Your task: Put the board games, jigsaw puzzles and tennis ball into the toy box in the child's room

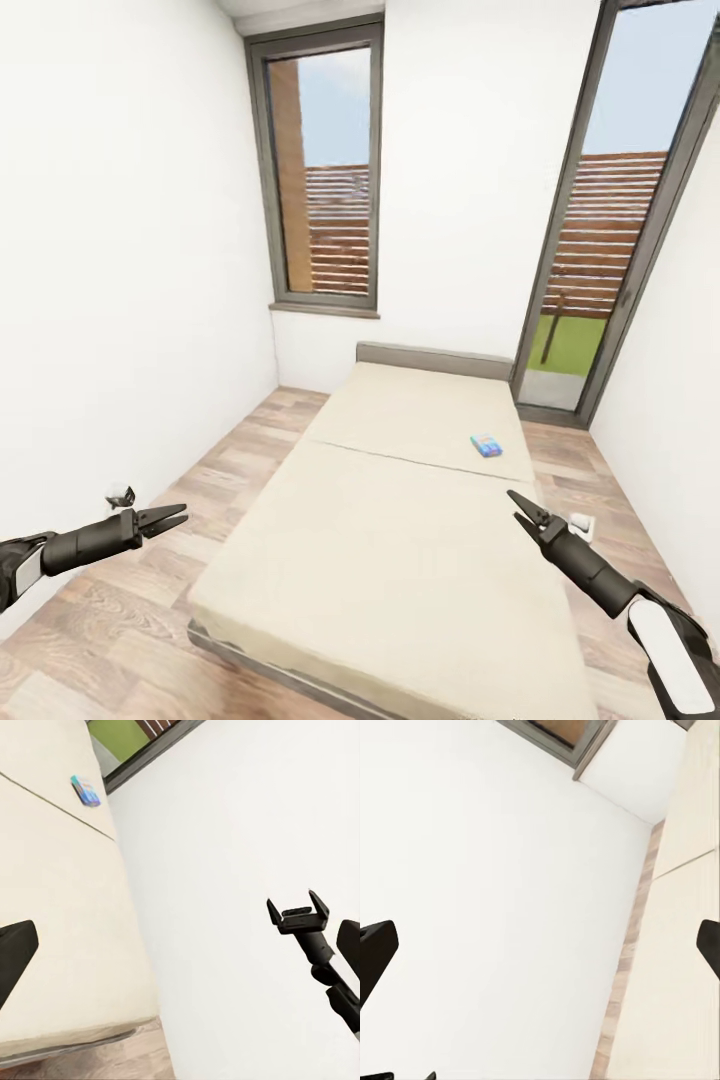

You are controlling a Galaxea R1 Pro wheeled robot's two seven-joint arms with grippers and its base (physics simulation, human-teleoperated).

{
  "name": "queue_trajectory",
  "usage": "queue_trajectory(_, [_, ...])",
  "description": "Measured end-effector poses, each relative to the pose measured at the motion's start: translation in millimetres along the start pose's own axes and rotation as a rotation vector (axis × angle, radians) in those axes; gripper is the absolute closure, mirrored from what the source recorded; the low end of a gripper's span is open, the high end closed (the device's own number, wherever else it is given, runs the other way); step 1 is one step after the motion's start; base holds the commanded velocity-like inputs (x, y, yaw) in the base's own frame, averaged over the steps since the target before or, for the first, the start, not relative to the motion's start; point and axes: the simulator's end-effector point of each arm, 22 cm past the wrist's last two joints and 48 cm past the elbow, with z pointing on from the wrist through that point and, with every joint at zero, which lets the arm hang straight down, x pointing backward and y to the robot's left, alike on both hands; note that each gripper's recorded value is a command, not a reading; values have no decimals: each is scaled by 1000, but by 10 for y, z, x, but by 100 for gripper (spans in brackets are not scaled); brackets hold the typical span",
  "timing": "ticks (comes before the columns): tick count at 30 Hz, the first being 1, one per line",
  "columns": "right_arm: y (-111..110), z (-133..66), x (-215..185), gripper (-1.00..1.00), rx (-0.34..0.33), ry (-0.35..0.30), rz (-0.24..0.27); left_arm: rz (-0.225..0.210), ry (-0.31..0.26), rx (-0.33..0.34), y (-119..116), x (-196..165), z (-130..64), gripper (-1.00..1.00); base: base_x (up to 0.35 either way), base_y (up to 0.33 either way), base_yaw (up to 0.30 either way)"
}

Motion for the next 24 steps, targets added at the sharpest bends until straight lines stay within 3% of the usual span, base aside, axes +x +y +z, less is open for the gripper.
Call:
queue_trajectory(8, [37,-7,-21,-100,-5,-4,-4,8,-4,4,-46,-24,-7,-100,0,-224,-219])
queue_trajectory(17, [75,-13,-50,-100,-8,-10,-8,17,-8,9,-96,-51,-16,-100,0,-30,-214])
queue_trajectory(24, [85,-13,-56,-100,-8,-12,-10,20,-9,10,-111,-60,-23,-100,0,-3,-75])
